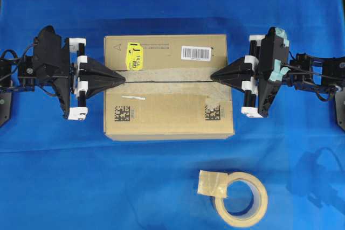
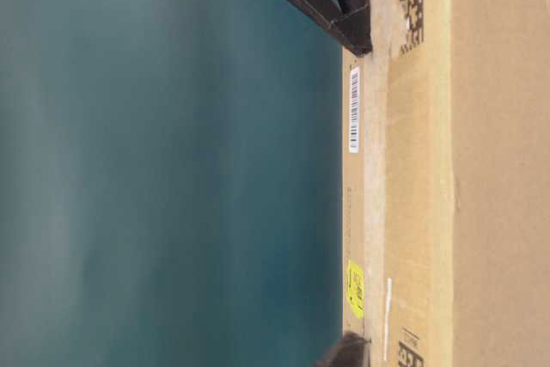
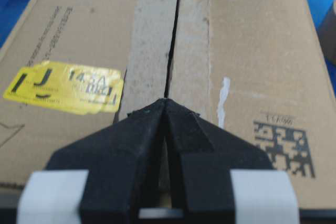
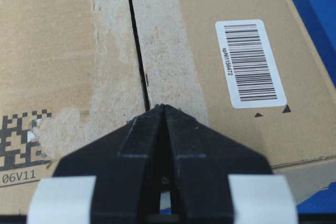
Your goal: Close the cardboard box.
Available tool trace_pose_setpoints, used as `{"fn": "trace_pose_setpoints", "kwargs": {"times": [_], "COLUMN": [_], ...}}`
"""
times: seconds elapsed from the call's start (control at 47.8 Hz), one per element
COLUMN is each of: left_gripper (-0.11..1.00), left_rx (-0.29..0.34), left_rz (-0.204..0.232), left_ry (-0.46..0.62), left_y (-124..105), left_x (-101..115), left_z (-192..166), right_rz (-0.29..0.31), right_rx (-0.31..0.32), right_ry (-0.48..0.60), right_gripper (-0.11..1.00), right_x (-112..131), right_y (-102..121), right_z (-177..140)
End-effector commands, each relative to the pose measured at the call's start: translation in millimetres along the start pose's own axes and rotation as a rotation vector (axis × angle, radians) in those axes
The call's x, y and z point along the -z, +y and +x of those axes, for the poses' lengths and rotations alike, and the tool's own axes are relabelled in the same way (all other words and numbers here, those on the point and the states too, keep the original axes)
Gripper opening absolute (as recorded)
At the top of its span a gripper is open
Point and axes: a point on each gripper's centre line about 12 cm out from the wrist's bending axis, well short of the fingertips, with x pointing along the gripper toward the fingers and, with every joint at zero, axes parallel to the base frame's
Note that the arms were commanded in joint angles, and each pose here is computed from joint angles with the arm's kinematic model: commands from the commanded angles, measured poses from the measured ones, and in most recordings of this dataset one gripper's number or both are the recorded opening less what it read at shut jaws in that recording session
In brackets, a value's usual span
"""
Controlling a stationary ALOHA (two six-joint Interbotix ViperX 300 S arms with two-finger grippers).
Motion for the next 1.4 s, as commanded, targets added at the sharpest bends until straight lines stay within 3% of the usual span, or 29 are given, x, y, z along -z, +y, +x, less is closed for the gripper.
{"fn": "trace_pose_setpoints", "kwargs": {"times": [0.0,0.44,1.382], "left_gripper": [0.00,0.00,0.00], "left_rx": [0.001,-0.006,-0.009], "left_rz": [0.005,0.007,0.002], "left_ry": [0.000,0.060,0.079], "left_y": [0,1,2], "left_x": [1,16,19], "left_z": [2,10,10], "right_rz": [-0.001,-0.005,-0.010], "right_rx": [-0.006,-0.013,-0.022], "right_ry": [-0.022,-0.024,-0.022], "right_gripper": [0.00,0.00,0.00], "right_x": [-5,-5,-3], "right_y": [2,5,8], "right_z": [0,0,-1]}}
